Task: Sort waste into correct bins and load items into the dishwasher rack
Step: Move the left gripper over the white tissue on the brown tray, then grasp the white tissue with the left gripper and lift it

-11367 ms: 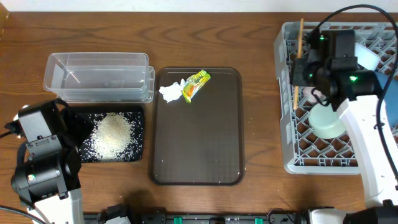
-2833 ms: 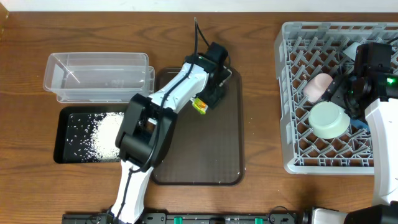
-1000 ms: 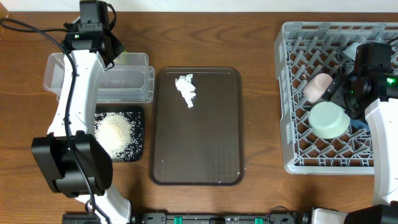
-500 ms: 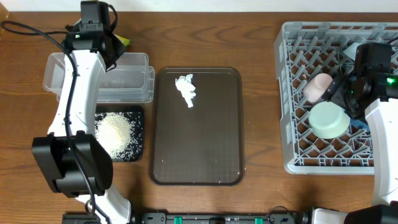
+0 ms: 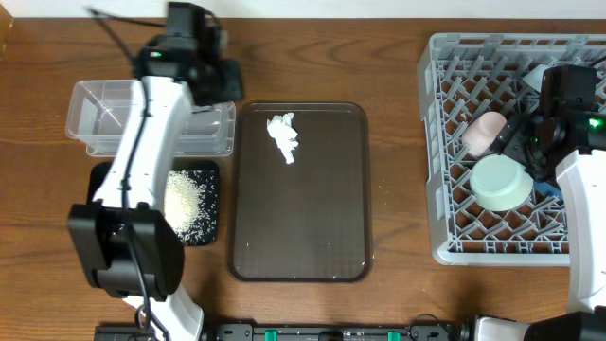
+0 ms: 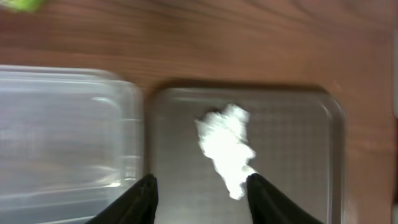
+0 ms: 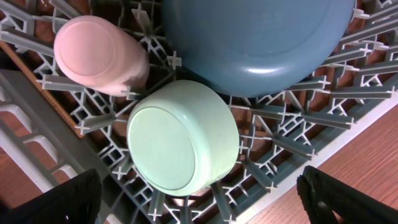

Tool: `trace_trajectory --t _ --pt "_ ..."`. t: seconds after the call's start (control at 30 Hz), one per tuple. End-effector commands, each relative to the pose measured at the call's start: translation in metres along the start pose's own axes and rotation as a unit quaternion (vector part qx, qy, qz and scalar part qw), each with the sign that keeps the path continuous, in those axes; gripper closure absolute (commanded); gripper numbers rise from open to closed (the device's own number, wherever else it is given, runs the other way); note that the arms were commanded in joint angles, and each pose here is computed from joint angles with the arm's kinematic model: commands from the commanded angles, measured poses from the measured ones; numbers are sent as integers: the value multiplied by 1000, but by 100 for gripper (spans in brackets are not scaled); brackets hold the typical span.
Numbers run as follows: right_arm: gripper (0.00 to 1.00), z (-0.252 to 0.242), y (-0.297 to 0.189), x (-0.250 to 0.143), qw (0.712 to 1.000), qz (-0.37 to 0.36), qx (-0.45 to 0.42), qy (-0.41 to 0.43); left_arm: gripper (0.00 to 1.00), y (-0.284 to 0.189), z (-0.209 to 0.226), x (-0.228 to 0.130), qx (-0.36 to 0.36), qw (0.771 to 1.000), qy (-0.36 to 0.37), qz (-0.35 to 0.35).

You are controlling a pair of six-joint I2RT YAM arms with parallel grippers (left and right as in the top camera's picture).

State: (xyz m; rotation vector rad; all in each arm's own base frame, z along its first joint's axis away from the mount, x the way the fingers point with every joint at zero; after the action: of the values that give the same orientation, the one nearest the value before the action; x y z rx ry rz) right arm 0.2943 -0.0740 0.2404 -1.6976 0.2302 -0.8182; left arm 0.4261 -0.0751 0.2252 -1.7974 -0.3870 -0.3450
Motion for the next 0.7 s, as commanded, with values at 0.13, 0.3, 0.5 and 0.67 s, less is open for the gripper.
trace_trajectory --t 0.13,0.3,0.5,0.67 --pt "1 0 -1 2 1000 -5 -3 8 46 19 -45 -28 49 997 46 27" --pt "1 0 -1 2 1000 -5 -3 8 45 38 -46 -51 84 996 4 44" --pt "1 0 -1 2 1000 -5 -3 8 43 65 -38 -70 86 995 -2 48" --pt "1 0 -1 2 1000 -5 -3 8 43 80 -31 -84 92 993 -38 56"
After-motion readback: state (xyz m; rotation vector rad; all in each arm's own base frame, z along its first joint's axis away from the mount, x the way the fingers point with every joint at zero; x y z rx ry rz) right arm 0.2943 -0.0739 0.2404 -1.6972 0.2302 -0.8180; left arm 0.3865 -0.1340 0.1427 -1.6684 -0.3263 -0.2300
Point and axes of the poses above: each gripper's point midway between its finger pads, its own y axis out along the fingers, its own z axis along the line the jaws close on, x = y × z, the point moved 6 cm from there along -y, back along the fingers
